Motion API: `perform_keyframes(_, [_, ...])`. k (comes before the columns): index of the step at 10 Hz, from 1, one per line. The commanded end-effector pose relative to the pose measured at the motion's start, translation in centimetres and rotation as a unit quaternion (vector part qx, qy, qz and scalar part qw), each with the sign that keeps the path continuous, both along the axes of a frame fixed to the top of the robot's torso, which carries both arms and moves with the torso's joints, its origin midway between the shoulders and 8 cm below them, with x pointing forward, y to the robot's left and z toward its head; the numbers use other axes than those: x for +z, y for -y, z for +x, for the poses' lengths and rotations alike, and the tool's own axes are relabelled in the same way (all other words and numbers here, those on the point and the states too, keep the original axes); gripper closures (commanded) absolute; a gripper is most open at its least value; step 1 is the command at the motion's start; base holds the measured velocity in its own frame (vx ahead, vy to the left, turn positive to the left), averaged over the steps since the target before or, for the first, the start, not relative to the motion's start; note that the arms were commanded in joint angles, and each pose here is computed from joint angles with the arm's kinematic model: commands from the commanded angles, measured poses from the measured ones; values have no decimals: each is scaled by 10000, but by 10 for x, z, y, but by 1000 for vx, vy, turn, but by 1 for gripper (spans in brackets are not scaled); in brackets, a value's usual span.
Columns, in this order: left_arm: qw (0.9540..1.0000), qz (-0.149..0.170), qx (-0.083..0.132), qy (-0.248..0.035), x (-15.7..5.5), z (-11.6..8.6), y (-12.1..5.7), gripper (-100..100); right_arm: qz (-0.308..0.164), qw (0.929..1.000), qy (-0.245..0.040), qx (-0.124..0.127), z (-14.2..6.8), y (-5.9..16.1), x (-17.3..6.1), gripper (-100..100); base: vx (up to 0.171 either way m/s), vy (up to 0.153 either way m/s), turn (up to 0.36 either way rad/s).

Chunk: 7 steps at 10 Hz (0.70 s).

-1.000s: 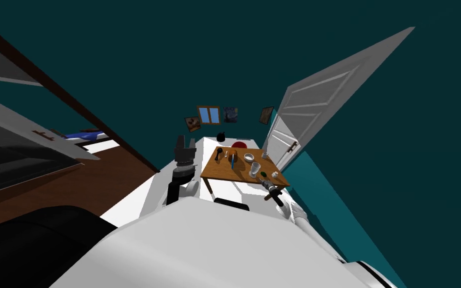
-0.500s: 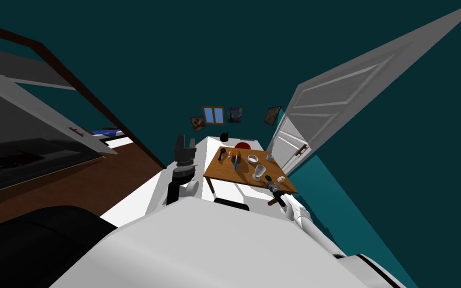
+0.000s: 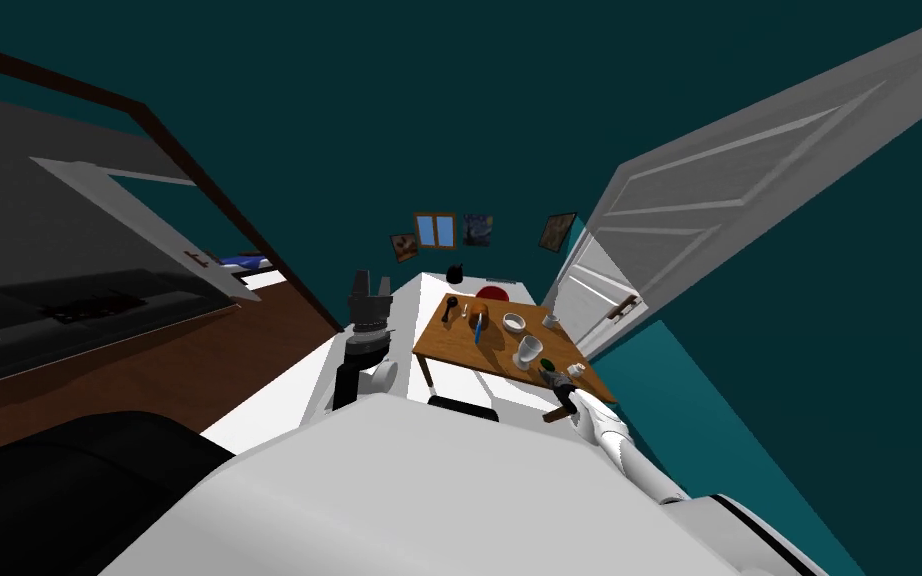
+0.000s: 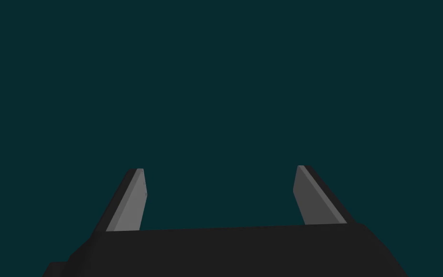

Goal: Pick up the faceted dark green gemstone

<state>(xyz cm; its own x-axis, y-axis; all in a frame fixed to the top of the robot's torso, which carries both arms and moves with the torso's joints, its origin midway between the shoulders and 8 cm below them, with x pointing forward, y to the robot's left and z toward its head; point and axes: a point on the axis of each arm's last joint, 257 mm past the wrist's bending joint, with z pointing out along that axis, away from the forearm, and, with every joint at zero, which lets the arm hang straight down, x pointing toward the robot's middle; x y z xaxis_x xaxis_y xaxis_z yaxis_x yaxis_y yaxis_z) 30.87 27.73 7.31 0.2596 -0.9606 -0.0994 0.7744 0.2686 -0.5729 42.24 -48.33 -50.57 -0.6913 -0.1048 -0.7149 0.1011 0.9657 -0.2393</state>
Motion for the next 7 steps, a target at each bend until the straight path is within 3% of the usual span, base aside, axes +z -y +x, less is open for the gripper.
perform_keyframes(1, [10000,0,0,0,0,0,0,0,-307,9994,-145,-117,-6,22,1,-100,45,41,168])
perform_keyframes(2, [10000,0,0,0,0,0,0,0,-307,9994,-145,-117,-6,22,1,-100,39,33,73])
perform_keyframes(4, [10000,0,0,0,0,0,0,0,-597,9974,-312,-250,-17,45,0,-100,36,34,128])
perform_keyframes(6, [10000,0,0,0,0,0,0,0,-597,9974,-312,-250,-17,45,0,-100,28,17,12])
perform_keyframes(7, [10000,0,0,0,0,0,0,0,-767,9955,-450,-342,-27,59,-3,-100,31,20,143])
